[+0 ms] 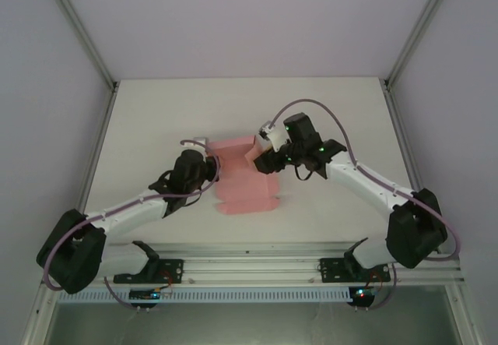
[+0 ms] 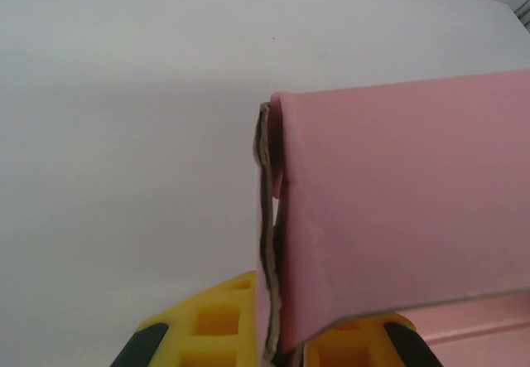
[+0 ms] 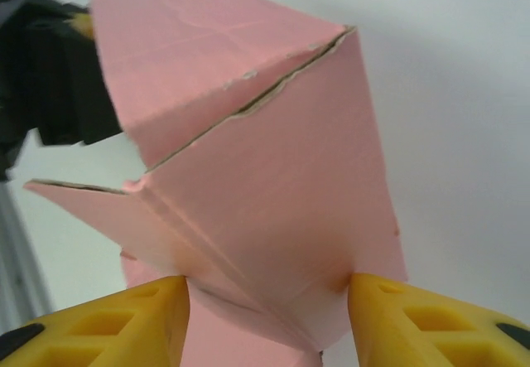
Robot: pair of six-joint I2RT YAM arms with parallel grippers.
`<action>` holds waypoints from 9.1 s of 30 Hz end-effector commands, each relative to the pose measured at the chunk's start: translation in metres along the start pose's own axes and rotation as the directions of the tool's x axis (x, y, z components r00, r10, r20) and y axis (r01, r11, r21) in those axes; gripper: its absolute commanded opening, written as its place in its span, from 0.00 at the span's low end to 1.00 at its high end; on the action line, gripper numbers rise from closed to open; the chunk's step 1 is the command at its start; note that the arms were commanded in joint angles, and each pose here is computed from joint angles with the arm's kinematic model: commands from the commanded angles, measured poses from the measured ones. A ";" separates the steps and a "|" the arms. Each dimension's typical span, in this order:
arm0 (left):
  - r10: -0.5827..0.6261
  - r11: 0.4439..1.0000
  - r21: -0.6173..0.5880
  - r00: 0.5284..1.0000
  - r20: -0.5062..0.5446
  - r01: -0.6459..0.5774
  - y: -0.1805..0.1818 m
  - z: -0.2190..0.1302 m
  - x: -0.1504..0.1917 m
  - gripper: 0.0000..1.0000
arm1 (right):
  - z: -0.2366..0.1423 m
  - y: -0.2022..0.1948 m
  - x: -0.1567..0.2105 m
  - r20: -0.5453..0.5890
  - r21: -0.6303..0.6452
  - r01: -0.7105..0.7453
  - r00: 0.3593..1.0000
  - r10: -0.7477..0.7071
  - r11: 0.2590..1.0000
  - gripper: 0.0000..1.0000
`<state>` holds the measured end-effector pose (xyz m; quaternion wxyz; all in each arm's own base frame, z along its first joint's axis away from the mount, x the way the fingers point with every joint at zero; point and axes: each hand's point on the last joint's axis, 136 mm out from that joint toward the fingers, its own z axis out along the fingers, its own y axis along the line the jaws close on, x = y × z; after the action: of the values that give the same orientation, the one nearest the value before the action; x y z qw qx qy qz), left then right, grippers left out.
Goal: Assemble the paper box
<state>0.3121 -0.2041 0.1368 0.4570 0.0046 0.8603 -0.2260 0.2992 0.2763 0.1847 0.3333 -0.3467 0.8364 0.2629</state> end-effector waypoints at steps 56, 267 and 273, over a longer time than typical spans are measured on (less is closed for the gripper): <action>0.400 0.913 0.016 0.883 -0.245 -0.409 -0.014 0.014 -0.052 0.00 | -0.046 -0.023 -0.021 0.248 0.103 -0.277 0.937 0.245 0.955 1.00; 0.134 0.978 -0.135 0.977 -0.168 -0.158 -0.052 0.066 -0.058 0.00 | 0.016 -0.101 -0.057 0.554 0.413 -0.554 0.783 0.284 0.723 0.00; 0.115 0.993 -0.033 0.992 -0.055 -0.117 -0.053 0.047 -0.047 0.00 | 0.021 -0.087 -0.037 0.570 0.451 -0.507 0.797 0.201 0.734 0.00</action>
<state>0.3673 -0.2393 0.1414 0.3998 0.0529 0.9090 -0.1058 0.3941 0.2417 0.1516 0.5078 0.0161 0.8546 0.1074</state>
